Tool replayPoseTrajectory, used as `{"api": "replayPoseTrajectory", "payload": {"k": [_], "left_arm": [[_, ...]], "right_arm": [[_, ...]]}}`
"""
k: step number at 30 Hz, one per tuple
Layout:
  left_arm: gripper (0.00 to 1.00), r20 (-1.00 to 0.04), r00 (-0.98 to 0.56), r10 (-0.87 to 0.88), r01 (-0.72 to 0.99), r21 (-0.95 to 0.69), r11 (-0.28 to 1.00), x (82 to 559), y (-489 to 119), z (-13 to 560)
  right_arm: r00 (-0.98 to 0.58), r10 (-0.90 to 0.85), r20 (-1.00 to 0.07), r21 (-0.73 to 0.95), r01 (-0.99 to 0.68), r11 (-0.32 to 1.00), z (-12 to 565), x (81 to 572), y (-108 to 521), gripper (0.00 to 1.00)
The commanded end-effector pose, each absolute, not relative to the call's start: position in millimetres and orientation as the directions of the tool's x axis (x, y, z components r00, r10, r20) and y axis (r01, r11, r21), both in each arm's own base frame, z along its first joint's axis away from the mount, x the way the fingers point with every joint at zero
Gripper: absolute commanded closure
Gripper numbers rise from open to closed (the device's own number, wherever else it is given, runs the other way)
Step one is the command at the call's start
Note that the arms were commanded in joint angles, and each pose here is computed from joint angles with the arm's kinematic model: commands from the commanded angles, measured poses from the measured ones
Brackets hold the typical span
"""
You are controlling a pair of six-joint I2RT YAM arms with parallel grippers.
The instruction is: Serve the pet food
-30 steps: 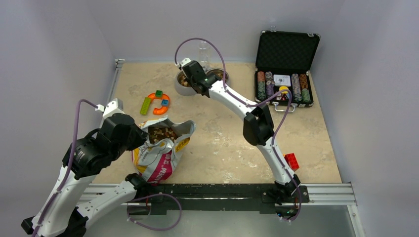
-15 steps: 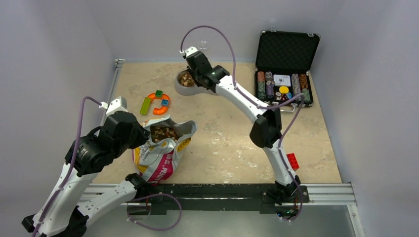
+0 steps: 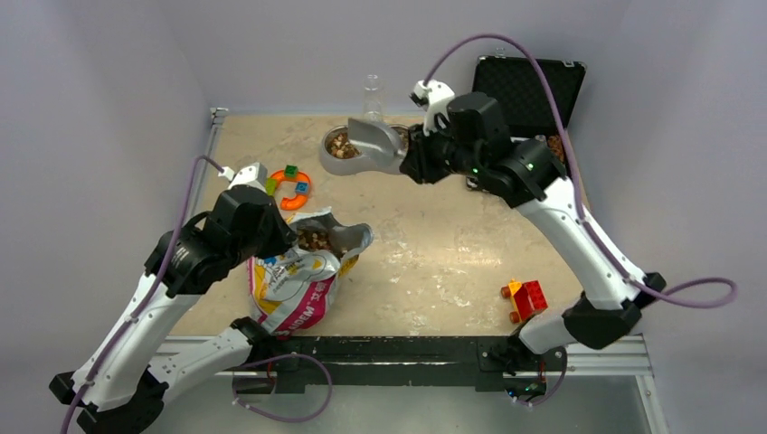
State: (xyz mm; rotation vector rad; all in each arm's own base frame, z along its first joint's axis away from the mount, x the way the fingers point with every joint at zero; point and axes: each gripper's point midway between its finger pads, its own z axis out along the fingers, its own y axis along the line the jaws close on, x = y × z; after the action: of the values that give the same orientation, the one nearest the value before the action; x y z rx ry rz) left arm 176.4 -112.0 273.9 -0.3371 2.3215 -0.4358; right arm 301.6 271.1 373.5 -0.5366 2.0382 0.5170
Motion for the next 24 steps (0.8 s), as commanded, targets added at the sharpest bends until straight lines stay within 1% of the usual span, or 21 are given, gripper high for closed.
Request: {"api": "replayPoseTrajectory", "payload": {"k": [1, 2, 4, 6, 10, 14, 17, 21, 24], "left_arm": [[1.0, -0.617, -0.754, -0.225, 0.02, -0.364, 0.931, 182, -132, 268], [1.0, -0.62, -0.758, -0.202, 0.042, -0.356, 0.934, 184, -135, 269], [1.0, -0.632, -0.758, -0.161, 0.081, -0.336, 0.938, 189, -140, 272], [1.0, -0.646, -0.75, -0.141, 0.11, -0.332, 0.937, 193, -143, 278], [1.0, -0.667, -0.736, -0.118, 0.178, -0.359, 0.916, 196, -155, 290], [1.0, -0.661, -0.743, -0.101, 0.222, -0.387, 0.895, 194, -165, 294], [1.0, -0.654, -0.749, -0.104, 0.221, -0.394, 0.892, 189, -163, 295], [1.0, -0.655, -0.745, -0.124, 0.22, -0.416, 0.882, 183, -162, 300], [1.0, -0.652, -0.744, -0.148, 0.211, -0.439, 0.873, 181, -162, 304]], "right_arm": [[-0.602, -0.222, -0.767, 0.386, -0.708, 0.591, 365, 213, 276, 1.0], [-0.619, -0.251, -0.744, 0.421, -0.727, 0.542, 361, 195, 275, 1.0], [-0.636, -0.3, -0.711, 0.457, -0.742, 0.49, 350, 171, 270, 1.0], [-0.658, -0.31, -0.687, 0.484, -0.731, 0.481, 334, 157, 263, 1.0], [-0.663, -0.302, -0.685, 0.524, -0.736, 0.428, 330, 137, 261, 1.0], [-0.675, -0.3, -0.674, 0.5, -0.717, 0.486, 317, 150, 269, 1.0], [-0.682, -0.325, -0.655, 0.482, -0.708, 0.516, 310, 164, 285, 1.0], [-0.718, -0.408, -0.564, 0.446, -0.68, 0.582, 279, 181, 312, 1.0], [-0.719, -0.452, -0.528, 0.35, -0.669, 0.656, 266, 200, 330, 1.0]]}}
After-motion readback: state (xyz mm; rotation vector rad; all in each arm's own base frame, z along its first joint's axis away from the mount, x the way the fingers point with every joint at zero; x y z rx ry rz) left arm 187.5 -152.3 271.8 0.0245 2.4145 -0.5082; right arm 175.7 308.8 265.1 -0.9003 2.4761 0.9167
